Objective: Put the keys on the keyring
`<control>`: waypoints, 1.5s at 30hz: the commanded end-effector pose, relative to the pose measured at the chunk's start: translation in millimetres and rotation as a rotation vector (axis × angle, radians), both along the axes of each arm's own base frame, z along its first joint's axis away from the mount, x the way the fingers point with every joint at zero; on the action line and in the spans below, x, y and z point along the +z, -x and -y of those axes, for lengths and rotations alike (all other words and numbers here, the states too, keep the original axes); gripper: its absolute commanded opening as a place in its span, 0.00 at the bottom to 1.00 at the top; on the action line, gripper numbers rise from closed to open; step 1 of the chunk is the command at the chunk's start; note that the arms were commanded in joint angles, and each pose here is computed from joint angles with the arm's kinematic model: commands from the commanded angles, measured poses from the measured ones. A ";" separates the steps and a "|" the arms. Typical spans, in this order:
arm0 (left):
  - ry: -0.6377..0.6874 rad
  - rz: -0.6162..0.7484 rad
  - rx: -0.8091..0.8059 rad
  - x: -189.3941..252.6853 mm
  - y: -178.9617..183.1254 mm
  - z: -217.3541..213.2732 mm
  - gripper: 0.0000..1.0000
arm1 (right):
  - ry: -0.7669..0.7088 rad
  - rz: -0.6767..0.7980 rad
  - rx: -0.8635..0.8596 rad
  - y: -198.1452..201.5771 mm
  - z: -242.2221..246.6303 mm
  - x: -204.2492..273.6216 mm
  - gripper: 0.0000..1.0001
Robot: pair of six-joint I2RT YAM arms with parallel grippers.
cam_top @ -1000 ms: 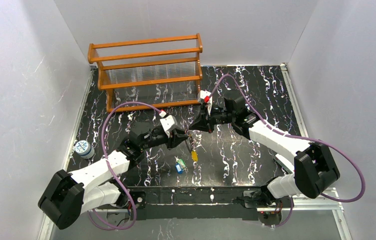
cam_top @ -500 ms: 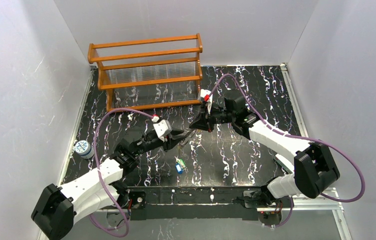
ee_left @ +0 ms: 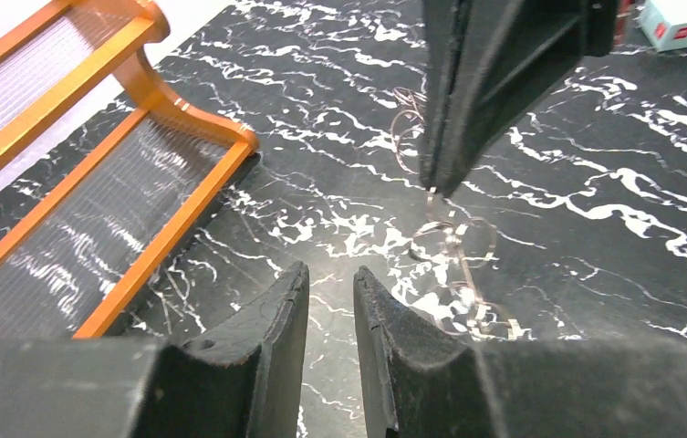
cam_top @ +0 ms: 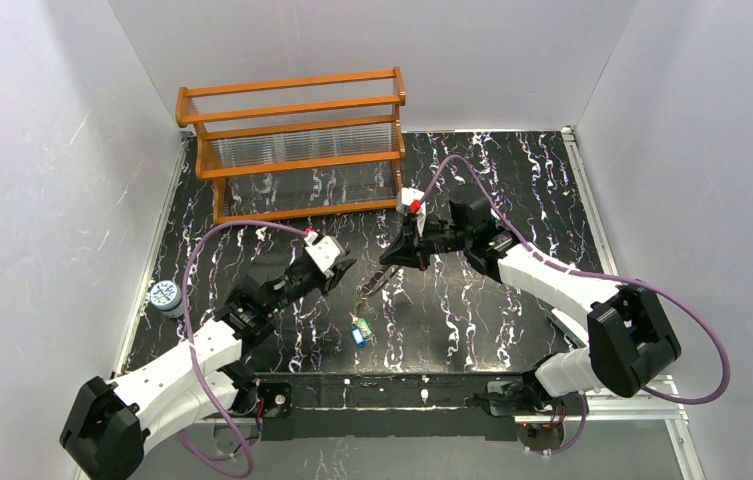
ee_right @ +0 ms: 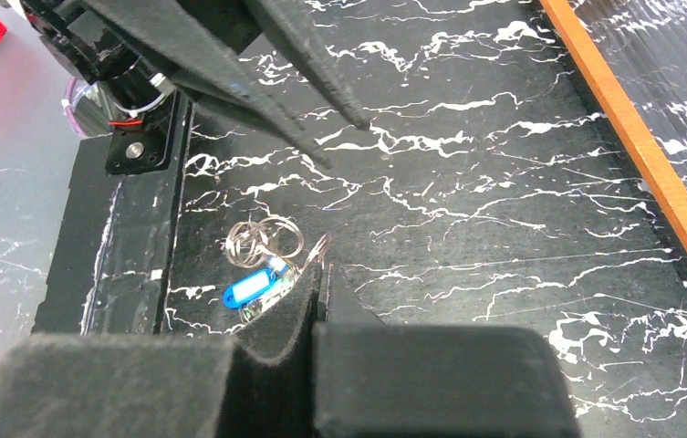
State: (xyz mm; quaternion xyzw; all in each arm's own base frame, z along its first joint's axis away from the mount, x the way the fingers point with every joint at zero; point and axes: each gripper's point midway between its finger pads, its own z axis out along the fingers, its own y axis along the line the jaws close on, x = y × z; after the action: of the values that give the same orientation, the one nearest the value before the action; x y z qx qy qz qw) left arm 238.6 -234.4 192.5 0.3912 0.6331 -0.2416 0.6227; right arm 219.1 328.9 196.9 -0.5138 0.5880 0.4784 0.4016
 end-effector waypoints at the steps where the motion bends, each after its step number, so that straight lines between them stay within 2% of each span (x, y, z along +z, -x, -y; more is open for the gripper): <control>1: -0.072 0.040 0.042 9.8 -13.2 -4.0 0.23 | -0.075 0.104 0.072 10.1 -2.8 24.8 0.01; 6: -0.083 0.026 -0.028 5.5 -9.3 7.8 0.23 | -0.067 0.092 0.067 8.2 -3.9 23.9 0.01; 18: -0.007 0.015 -0.218 5.5 17.1 31.6 0.23 | -0.041 0.038 -0.009 -4.5 -7.2 21.0 0.01; 30: -0.012 -0.041 -0.289 -13.5 34.7 35.6 0.18 | -0.035 0.001 -0.035 -11.6 -11.5 19.5 0.01; 36: -0.004 -0.063 -0.221 -15.9 27.0 30.6 0.25 | -0.048 0.009 -0.011 -7.1 -10.8 21.5 0.01; 45: 0.054 -0.202 -0.166 -25.1 17.8 37.7 0.32 | -0.055 0.019 -0.004 -5.4 -10.5 23.7 0.01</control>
State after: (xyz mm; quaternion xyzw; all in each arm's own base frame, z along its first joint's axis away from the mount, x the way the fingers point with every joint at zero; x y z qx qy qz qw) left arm 217.4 -265.2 160.5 0.4237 0.6451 -0.3272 0.5451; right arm 221.7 331.7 188.7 -0.4938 0.6127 0.4818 0.3856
